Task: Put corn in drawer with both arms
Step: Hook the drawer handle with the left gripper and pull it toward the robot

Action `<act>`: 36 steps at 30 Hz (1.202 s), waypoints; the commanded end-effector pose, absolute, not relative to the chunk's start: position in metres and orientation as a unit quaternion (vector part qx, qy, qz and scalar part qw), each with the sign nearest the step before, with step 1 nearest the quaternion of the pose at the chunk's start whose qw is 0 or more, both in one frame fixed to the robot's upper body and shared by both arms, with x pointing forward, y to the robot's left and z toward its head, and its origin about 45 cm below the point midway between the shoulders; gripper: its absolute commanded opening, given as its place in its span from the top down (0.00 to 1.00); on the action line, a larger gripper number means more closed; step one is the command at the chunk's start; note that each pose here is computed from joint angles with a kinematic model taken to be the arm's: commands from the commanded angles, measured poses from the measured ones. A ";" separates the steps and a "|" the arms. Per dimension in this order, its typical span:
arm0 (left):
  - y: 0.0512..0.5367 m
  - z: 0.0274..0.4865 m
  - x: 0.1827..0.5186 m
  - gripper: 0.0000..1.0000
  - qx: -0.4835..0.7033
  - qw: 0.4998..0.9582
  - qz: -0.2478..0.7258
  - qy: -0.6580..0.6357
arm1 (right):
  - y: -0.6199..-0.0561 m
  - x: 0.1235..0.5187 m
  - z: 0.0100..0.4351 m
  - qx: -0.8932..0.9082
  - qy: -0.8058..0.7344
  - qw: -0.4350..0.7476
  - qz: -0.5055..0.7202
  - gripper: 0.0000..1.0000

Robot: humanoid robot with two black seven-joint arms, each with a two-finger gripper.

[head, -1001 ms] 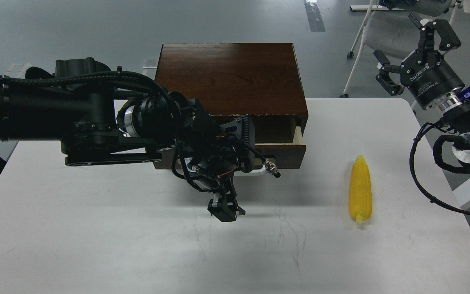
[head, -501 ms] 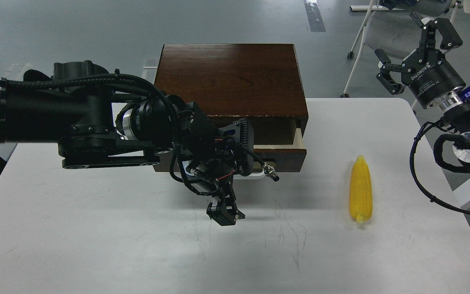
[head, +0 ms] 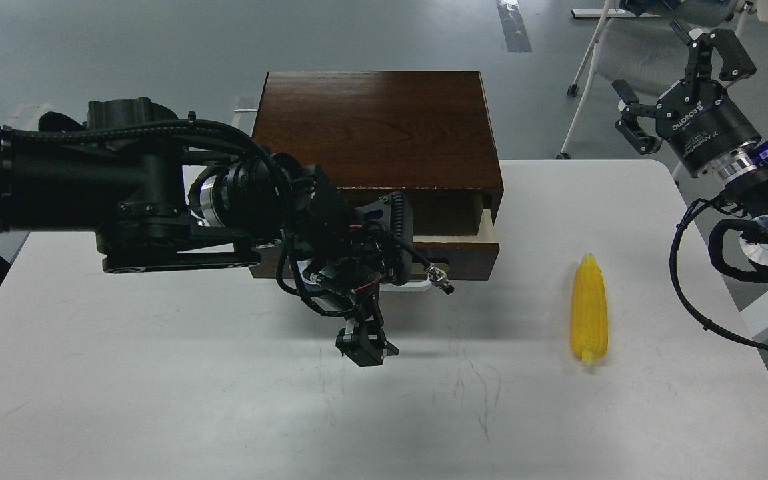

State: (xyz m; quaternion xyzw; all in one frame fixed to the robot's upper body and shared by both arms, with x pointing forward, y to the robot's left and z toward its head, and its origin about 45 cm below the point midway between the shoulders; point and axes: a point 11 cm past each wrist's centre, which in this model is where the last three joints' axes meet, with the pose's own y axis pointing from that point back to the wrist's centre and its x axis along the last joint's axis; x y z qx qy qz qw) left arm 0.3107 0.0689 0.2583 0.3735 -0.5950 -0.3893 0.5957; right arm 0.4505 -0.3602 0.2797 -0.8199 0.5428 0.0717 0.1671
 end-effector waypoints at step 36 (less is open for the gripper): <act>0.072 0.262 0.325 0.03 0.402 0.518 -0.391 -0.646 | -0.359 0.449 0.278 -0.821 0.542 0.167 0.074 0.00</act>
